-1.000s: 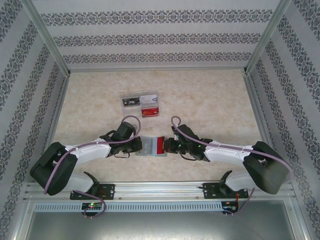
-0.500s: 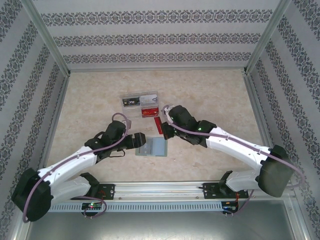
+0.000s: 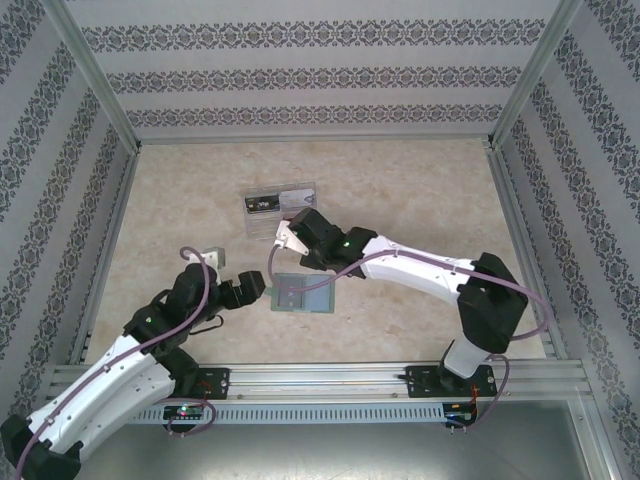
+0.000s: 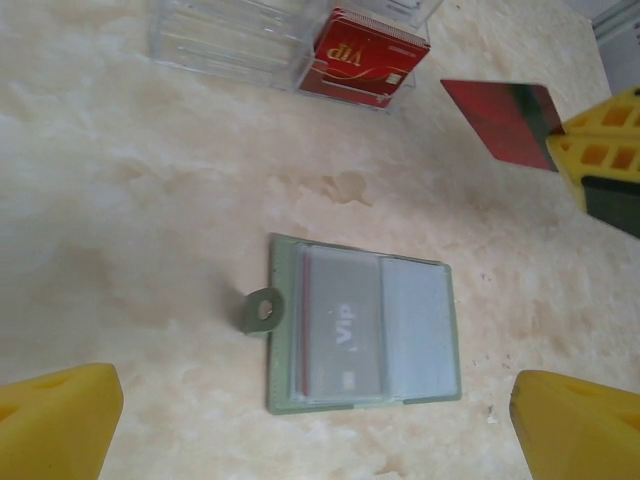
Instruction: Take the credit cards out of the card holder
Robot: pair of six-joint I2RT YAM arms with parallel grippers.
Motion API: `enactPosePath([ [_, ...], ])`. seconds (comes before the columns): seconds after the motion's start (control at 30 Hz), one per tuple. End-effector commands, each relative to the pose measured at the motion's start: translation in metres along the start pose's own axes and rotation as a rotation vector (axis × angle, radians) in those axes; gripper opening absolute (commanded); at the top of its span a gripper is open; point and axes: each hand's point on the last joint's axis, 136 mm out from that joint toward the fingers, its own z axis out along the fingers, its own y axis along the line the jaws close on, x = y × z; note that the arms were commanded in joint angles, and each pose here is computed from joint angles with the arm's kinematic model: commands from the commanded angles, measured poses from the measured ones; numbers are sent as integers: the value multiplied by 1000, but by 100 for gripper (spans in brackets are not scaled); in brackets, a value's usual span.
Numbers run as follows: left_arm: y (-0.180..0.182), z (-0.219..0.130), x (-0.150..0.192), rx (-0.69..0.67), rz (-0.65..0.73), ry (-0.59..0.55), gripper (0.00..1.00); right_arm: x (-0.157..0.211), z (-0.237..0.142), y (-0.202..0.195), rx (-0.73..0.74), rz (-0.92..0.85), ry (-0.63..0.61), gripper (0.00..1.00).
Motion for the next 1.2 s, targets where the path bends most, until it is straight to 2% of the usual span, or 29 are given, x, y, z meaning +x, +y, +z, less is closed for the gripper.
enactPosePath([
  [0.0, 24, -4, 8, -83, -17, -4, 100, -12, 15, -21, 98, -245, 41, 0],
  [0.13, 29, -9, 8, -99, -17, -16, 100, -19, 40, -32, 109, -324, 79, 0],
  [0.37, 39, -14, 6, -146, -4, -31, 100, -25, 65, -46, 83, -313, 67, 0],
  [1.17, 41, -12, 6, -157, 5, -42, 100, -2, 102, -17, -28, -272, 115, 0],
])
